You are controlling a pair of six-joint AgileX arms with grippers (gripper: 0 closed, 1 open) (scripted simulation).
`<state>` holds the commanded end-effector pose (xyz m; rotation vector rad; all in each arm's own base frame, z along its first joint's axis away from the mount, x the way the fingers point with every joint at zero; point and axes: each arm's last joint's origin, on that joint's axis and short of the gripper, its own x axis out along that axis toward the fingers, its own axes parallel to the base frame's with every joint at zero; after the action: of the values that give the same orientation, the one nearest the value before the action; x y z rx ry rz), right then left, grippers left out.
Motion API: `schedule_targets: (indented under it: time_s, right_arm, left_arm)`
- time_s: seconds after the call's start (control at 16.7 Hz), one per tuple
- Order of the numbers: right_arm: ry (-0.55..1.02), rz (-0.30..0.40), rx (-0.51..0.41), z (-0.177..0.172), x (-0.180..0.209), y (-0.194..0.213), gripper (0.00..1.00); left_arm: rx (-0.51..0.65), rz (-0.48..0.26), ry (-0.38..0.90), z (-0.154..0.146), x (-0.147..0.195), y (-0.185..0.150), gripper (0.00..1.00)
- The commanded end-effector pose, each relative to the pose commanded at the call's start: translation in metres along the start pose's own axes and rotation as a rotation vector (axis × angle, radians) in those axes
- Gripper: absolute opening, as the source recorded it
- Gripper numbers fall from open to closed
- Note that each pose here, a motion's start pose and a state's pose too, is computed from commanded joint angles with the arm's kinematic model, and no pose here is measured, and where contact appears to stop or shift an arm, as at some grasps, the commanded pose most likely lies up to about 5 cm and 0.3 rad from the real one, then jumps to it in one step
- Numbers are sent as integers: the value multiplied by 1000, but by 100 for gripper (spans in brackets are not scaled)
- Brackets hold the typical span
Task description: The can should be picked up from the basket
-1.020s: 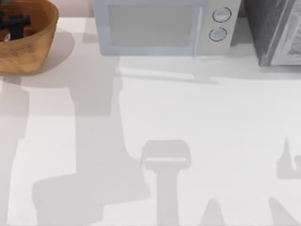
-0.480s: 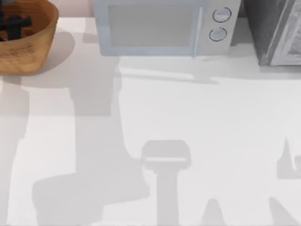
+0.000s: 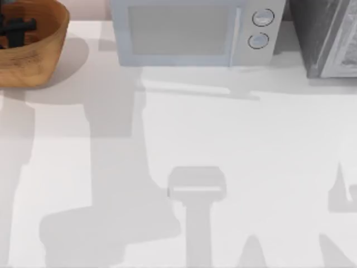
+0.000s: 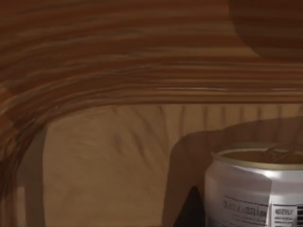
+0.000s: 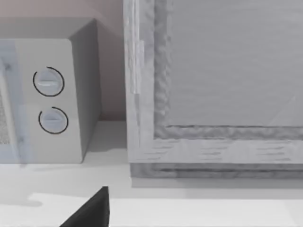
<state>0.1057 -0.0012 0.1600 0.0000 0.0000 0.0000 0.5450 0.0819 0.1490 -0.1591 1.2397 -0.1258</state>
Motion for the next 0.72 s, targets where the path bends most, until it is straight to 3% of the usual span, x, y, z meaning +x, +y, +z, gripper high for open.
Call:
schedule_targets:
  time_s: [0.3, 0.54, 0.72]
  right_arm:
    - [0, 0, 0, 0, 0, 0, 100]
    - [0, 0, 0, 0, 0, 0, 100]
    - [0, 0, 0, 0, 0, 0, 100]
  left_arm:
    - [-5, 44, -52, 1, -51, -15, 0]
    - [29, 96, -209, -13, -137, -45, 0]
    - [62, 129, -357, -53, -205, -73, 0]
